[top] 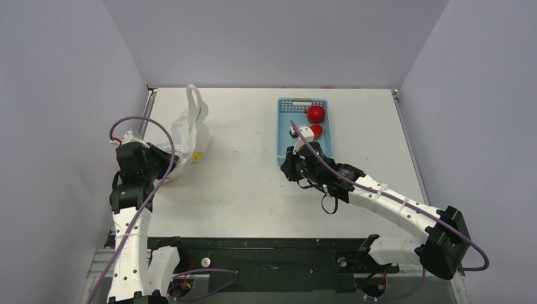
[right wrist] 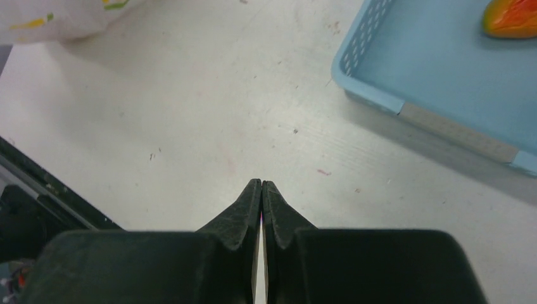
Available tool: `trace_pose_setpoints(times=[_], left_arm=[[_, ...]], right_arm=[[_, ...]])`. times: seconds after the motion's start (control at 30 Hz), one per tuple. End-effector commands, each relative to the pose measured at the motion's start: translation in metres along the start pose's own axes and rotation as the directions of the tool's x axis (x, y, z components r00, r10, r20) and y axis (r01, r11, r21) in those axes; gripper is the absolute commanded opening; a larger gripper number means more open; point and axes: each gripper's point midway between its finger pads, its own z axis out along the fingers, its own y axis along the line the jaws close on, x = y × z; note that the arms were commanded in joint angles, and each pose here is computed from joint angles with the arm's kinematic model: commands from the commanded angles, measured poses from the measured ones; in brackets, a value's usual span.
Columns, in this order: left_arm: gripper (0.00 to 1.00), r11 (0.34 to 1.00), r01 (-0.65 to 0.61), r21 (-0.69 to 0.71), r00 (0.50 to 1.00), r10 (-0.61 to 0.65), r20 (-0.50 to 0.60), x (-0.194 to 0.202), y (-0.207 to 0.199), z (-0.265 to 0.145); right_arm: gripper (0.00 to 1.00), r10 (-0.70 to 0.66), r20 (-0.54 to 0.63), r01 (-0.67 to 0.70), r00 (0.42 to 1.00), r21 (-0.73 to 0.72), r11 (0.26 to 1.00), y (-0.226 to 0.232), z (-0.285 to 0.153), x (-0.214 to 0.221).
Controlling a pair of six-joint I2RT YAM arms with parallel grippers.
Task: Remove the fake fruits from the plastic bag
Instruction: Adjust the plastic bag at the center of the board.
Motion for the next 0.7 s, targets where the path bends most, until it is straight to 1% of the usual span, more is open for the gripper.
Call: trace_pose_setpoints(times=[0.0,0.1,0.17,0.2,0.23,0.27,0.3,0.37,0.43,0.57,0.67], left_arm=[[0.00,0.991,0.013,0.130,1.000,-0.015,0.012,-0.001,-0.025,-0.024],[0.00,0.988,0.000,0.154,1.000,0.001,-0.011,0.010,-0.025,-0.036],[0.00,0.987,0.004,0.163,0.999,0.001,-0.035,0.020,-0.023,-0.042],[0.00,0.985,0.007,0.172,0.999,0.000,-0.042,0.025,-0.023,-0.046],[0.00,0.984,0.013,0.179,0.998,-0.001,-0.067,0.032,-0.022,-0.048],[0.00,0.982,0.019,0.188,0.997,-0.006,-0.071,0.035,-0.022,-0.051],[0.00,0.983,0.030,0.183,0.995,-0.011,-0.104,0.043,-0.020,-0.053],[0.00,0.982,0.055,0.183,0.988,-0.027,-0.151,0.056,-0.018,-0.055],[0.00,0.981,0.064,0.183,0.983,-0.031,-0.178,0.066,-0.014,-0.055],[0.00,0.988,0.060,0.141,0.983,-0.035,-0.179,0.077,0.001,-0.052],[0.00,0.990,0.058,0.130,0.983,-0.034,-0.180,0.081,0.007,-0.052]], right_arm=[[0.02,-0.065,0.012,0.066,0.998,-0.108,0.992,0.038,-0.007,0.005],[0.10,-0.086,0.006,0.086,0.996,-0.144,0.986,0.056,-0.005,0.006],[0.20,-0.088,0.013,0.089,0.996,-0.161,0.983,0.065,-0.002,0.002],[0.29,-0.086,0.024,0.089,0.996,-0.170,0.981,0.071,-0.001,-0.004],[0.33,-0.093,0.020,0.095,0.995,-0.174,0.980,0.075,0.002,-0.004],[0.41,-0.090,0.035,0.095,0.995,-0.182,0.979,0.080,0.002,-0.012],[0.44,-0.094,0.032,0.098,0.995,-0.182,0.978,0.082,0.005,-0.013],[0.63,-0.090,0.053,0.098,0.995,-0.176,0.980,0.086,0.007,-0.023],[0.68,-0.074,0.095,0.090,0.993,-0.172,0.981,0.090,0.009,-0.037],[0.72,-0.026,0.150,0.052,0.988,-0.171,0.984,0.099,0.015,-0.057],[0.76,0.009,0.186,0.033,0.982,-0.218,0.975,0.116,0.022,-0.067]])
